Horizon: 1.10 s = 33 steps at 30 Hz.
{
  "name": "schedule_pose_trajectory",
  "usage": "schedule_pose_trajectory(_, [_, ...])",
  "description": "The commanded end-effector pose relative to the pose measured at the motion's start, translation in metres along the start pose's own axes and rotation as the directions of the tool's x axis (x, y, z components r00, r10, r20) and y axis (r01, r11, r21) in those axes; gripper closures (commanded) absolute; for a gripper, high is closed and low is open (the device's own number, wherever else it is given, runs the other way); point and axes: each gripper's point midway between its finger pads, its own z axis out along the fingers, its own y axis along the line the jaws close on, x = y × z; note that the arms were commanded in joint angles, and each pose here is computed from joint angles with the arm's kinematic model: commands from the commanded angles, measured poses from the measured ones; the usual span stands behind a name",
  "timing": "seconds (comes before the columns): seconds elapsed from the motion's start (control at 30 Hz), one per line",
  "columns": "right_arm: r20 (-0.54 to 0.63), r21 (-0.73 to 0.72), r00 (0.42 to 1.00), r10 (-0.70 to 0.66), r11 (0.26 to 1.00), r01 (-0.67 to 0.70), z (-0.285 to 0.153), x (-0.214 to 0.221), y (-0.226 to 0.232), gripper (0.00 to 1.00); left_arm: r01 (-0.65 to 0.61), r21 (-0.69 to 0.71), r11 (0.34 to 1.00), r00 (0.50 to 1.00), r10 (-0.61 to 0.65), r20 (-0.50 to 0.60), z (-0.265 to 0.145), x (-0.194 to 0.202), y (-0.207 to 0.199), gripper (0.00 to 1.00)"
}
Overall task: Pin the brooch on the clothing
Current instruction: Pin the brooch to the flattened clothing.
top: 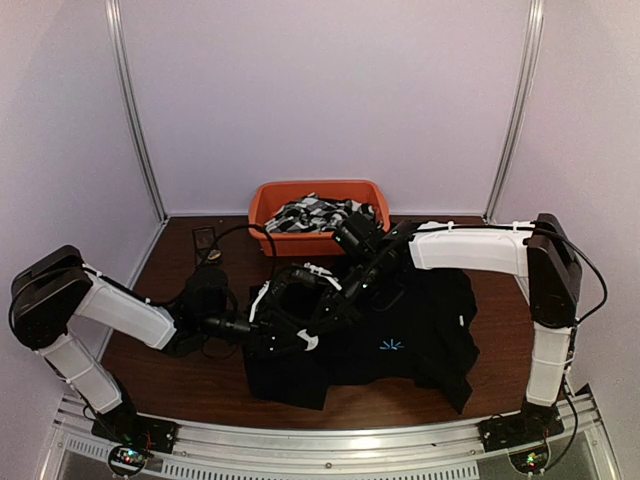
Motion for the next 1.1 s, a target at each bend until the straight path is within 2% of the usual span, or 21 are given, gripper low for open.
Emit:
schedule_pose_trajectory(0.0, [0.033, -0.009, 0.998, -0.051, 0.999, 0.052, -0.012, -0.013, 0.013, 1.00, -0.029, 0.040, 0.999, 0.999, 0.028, 0.016, 0.002, -0.003, -0.007, 0.67])
schedule_pose_trajectory(0.33, [0.034, -0.012, 0.998, -0.055, 0.998, 0.055, -0.013, -0.013, 0.014, 1.00, -0.028, 0.042, 0.999, 1.000, 0.027, 0.015, 0.003, -0.003, -0.006, 0.77])
schedule_pose_trajectory(0.5, [0.041, -0.025, 0.997, -0.061, 0.998, 0.062, -0.014, -0.015, 0.017, 1.00, -0.023, 0.044, 0.999, 1.000, 0.022, 0.012, 0.004, -0.002, -0.006, 0.78])
schedule_pose_trajectory(0.63, [0.052, -0.050, 0.996, -0.066, 0.996, 0.068, -0.015, -0.016, 0.022, 1.00, -0.021, 0.046, 0.999, 1.000, 0.020, 0.017, 0.002, -0.001, -0.007, 0.73])
schedule_pose_trajectory(1.07, [0.072, -0.077, 0.996, -0.049, 0.996, 0.054, -0.018, -0.018, 0.023, 1.00, -0.027, 0.052, 0.998, 0.999, 0.025, 0.028, 0.001, -0.001, -0.008, 0.88])
